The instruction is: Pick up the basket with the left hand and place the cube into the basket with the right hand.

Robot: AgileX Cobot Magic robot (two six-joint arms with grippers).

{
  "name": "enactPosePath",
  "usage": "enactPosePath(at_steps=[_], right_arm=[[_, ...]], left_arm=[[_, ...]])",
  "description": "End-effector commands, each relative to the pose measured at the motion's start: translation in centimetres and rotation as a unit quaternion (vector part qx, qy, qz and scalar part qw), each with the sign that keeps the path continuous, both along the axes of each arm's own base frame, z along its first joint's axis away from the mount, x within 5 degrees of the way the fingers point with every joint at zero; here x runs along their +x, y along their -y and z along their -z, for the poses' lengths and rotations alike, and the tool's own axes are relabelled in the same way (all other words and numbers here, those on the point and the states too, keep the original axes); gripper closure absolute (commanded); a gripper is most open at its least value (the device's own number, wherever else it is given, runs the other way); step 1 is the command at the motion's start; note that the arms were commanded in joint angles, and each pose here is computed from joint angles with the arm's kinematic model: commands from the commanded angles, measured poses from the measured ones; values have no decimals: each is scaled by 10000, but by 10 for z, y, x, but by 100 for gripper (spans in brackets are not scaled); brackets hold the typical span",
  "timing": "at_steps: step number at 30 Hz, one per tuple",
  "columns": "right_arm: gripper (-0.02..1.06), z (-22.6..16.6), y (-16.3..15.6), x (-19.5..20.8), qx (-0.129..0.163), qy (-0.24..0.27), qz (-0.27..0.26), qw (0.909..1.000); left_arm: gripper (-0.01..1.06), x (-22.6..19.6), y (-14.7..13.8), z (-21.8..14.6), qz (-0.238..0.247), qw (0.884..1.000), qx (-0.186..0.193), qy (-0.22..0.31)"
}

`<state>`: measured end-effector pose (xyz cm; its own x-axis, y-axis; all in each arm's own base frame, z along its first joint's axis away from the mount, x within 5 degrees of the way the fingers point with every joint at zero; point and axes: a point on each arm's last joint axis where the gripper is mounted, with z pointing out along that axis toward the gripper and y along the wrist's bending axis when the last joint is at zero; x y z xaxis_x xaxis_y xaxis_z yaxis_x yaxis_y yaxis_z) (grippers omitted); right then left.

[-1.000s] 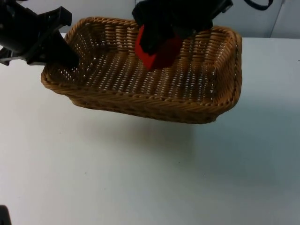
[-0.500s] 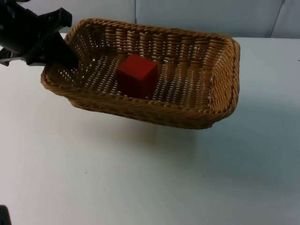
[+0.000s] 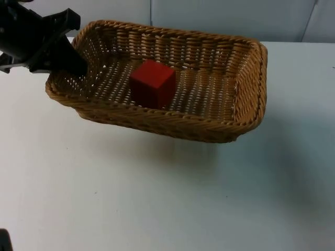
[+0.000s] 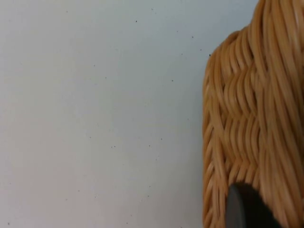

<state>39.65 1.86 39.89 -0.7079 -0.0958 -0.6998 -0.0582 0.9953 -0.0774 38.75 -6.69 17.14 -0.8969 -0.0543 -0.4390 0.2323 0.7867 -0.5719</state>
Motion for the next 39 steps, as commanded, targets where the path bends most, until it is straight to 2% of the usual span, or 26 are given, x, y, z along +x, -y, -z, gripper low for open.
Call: enactPosePath(at_steps=[1,5,9,14,17,20,22,24,25,28,31,34,35,37,39], right_arm=[[105,-6,9,-5,248,3,-89,9997],[105,-7,9,-5,155,41,-223,9996],[105,-8,4,-3,266,146,-361,9989],[105,-10,1,-2,372,255,-532,9976],[105,-10,1,-2,372,255,-532,9976],[105,-10,0,-2,356,261,-602,9972],[105,-10,-1,-2,370,264,-628,9970],[105,-10,-1,-2,380,264,-630,9969],[105,-10,-1,-2,380,264,-630,9969],[105,-10,-1,-2,380,264,-630,9969],[105,-10,-1,-2,405,265,-635,9968],[105,-10,-3,-3,489,269,-662,9962],[105,-10,-3,-3,489,269,-662,9962],[105,-10,-3,-3,498,269,-664,9962],[105,-10,-3,-3,498,269,-664,9962]], left_arm=[[105,2,1,-8,-209,9996,-195,72],[105,1,2,-8,-205,9994,-272,11],[105,1,3,-2,-148,9993,-332,-116],[105,0,10,37,11,9952,-572,-796],[104,1,13,49,17,9940,-632,-895],[100,2,18,60,66,9932,-717,-911],[87,2,22,67,186,9939,-729,-804],[66,3,22,71,293,9964,-512,-614],[66,3,22,71,293,9964,-512,-614],[34,6,19,73,249,9982,-274,-481],[32,6,17,74,242,9985,-175,-451],[32,10,9,76,580,9963,593,-215],[32,10,9,76,580,9963,593,-215],[32,15,3,74,668,9929,970,-189],[32,23,1,65,711,9904,1179,-87]])
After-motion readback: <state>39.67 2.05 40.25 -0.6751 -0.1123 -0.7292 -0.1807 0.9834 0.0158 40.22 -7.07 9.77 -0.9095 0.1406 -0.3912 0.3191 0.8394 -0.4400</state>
